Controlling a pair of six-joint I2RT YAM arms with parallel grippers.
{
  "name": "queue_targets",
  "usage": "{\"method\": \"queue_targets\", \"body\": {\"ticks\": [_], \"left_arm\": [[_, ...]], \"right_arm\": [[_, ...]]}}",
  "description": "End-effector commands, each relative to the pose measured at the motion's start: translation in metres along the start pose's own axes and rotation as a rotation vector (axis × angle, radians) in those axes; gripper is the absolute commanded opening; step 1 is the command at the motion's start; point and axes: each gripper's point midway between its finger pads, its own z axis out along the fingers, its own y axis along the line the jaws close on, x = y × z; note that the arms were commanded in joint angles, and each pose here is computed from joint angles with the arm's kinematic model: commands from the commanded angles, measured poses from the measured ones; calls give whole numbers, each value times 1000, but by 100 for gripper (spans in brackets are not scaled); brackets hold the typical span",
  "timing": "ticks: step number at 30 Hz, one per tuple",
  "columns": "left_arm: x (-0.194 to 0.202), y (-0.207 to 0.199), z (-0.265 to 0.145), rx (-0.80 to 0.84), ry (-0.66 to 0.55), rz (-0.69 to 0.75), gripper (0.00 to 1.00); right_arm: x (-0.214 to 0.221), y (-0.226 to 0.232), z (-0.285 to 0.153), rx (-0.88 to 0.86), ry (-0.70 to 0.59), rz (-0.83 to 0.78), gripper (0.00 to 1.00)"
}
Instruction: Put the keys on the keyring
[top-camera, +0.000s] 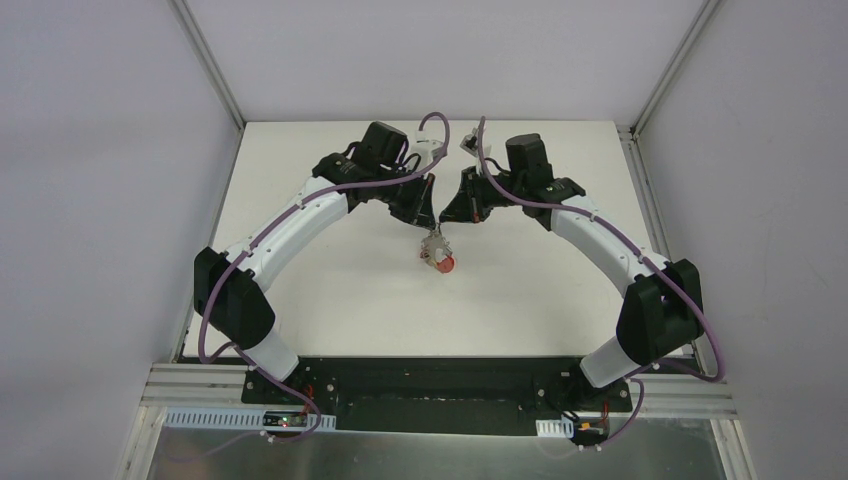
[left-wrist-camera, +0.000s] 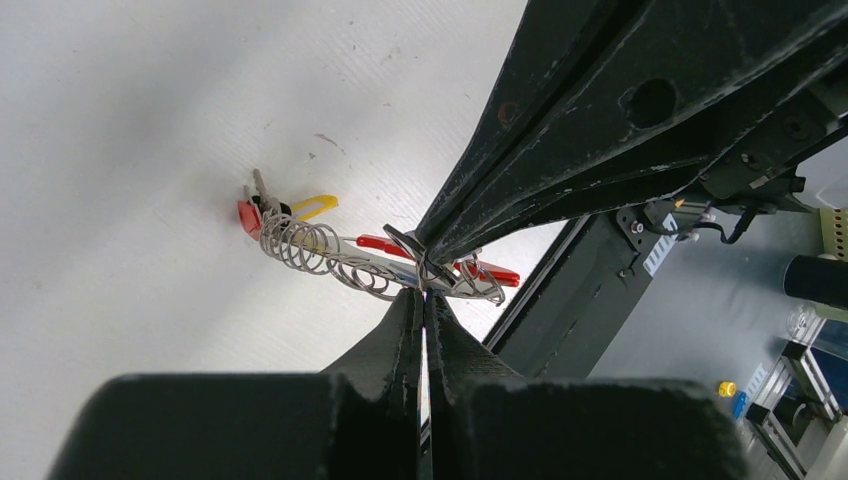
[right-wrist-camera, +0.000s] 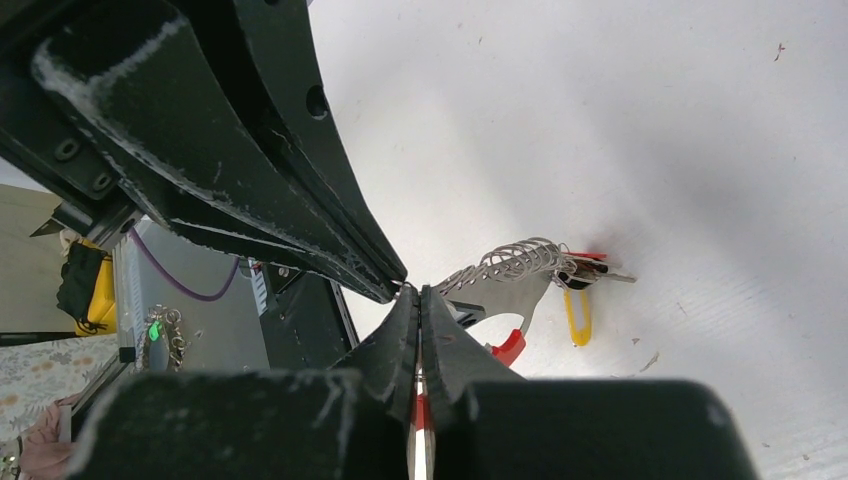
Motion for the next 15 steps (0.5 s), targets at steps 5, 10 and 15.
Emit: {"method": "queue_targets", "body": {"ticks": [5,10,15], "left_arm": [[-23,-18,-15,24,-72,39,0],[-23,-19,-15,31,-73,40,0],[-20,-21,-14,46,-66,42,0]], "right_arm": [[0,2,-2,13,0,-31,0],[0,-1,-1,26,1,-31,0],[-2,-2,-1,37,-4,-27,0]]}}
